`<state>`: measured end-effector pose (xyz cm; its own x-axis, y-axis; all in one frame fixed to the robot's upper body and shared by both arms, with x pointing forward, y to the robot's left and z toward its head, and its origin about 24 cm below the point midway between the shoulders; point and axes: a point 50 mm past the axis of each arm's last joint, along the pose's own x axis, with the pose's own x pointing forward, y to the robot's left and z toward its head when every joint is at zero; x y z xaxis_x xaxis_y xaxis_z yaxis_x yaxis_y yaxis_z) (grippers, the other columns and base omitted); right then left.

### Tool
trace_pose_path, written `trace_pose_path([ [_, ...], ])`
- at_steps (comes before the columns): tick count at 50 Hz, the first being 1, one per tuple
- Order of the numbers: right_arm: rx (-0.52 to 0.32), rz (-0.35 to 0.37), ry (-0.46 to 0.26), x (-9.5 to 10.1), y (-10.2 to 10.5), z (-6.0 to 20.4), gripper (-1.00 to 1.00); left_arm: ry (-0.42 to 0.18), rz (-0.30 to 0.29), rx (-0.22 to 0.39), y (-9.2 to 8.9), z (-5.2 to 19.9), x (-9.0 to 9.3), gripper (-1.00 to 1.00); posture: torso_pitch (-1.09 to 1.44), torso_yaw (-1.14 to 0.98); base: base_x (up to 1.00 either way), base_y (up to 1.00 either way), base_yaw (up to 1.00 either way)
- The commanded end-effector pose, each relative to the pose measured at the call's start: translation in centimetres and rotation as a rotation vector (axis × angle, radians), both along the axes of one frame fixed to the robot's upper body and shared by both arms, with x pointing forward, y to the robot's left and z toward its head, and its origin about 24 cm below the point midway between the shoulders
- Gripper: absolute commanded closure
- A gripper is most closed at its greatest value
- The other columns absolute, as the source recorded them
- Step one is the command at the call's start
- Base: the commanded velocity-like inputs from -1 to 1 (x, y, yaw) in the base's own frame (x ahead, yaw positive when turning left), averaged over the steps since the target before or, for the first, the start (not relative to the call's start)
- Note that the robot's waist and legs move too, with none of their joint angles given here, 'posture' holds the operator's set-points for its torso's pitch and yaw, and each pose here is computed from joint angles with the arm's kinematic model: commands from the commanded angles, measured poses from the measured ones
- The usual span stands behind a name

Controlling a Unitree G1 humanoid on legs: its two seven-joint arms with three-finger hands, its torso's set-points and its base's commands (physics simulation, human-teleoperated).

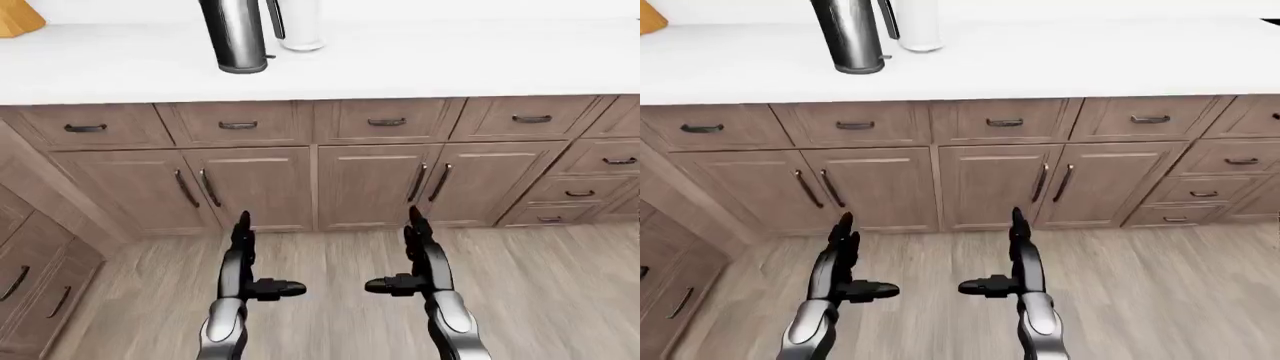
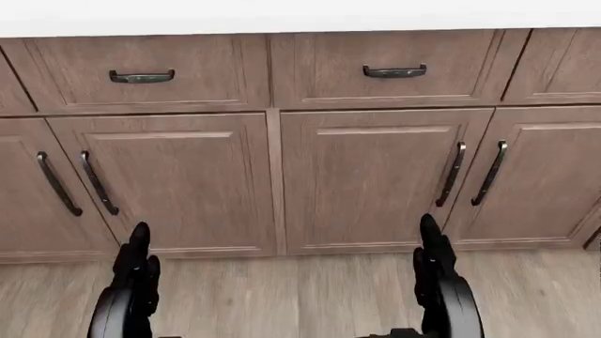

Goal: Close the lid of the electric kettle.

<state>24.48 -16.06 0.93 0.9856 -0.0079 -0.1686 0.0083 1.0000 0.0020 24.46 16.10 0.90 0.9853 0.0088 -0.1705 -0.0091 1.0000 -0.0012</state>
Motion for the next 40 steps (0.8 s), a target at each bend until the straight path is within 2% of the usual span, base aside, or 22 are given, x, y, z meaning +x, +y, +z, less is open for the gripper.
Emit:
trace_pose_path([
  [1,-0.016,0.004,-0.173,0.9,-0.1,3.2,-1.0,-0.169,-0.01,-0.002,0.0,3.0,1.0,-1.0,0.0,0.0,0.0,0.0,0.0],
  [7,-0.03,-0.002,-0.169,0.3,0.1,3.9,-1.0,-0.164,-0.011,-0.004,0.0,2.8,1.0,-1.0,0.0,0.0,0.0,0.0,0.0],
  [12,-0.04,-0.002,-0.168,1.2,-0.4,2.9,-1.0,-0.163,-0.011,-0.002,-0.1,3.3,0.6,-1.0,0.0,0.0,0.0,0.0,0.0],
  [22,-0.043,-0.005,-0.183,1.7,-0.7,2.7,-1.0,-0.173,-0.012,-0.001,-0.2,3.6,0.8,-1.0,0.0,0.0,0.0,0.0,0.0],
  [23,-0.044,-0.005,-0.185,1.7,-0.6,2.9,-1.0,-0.172,-0.013,-0.01,-0.2,3.7,0.8,-1.0,0.0,0.0,0.0,0.0,0.0],
  [26,-0.047,-0.006,-0.195,0.5,0.1,5.4,-1.0,-0.181,-0.008,-0.008,-0.1,4.0,0.8,-1.0,0.0,0.0,0.0,0.0,0.0],
  [28,-0.048,-0.007,-0.204,0.5,-0.1,5.8,-1.0,-0.19,0.003,-0.007,0.1,4.3,0.9,-1.0,0.0,0.0,0.0,0.0,0.0],
  [34,-0.058,-0.022,-0.255,0.4,-0.9,8.1,-1.0,-0.243,0.021,-0.021,0.6,7.2,0.5,-1.0,0.0,0.0,0.0,0.0,0.0],
  [38,-0.068,-0.042,-0.295,-0.1,-1.6,10.1,-1.0,-0.294,0.041,-0.041,1.2,10.0,0.0,-1.0,0.0,0.0,0.0,0.0,0.0],
  [40,-0.081,-0.056,-0.325,-0.5,-2.2,11.8,-1.0,-0.338,0.047,-0.05,1.4,12.3,-0.5,-1.0,0.0,0.0,0.0,0.0,0.0],
])
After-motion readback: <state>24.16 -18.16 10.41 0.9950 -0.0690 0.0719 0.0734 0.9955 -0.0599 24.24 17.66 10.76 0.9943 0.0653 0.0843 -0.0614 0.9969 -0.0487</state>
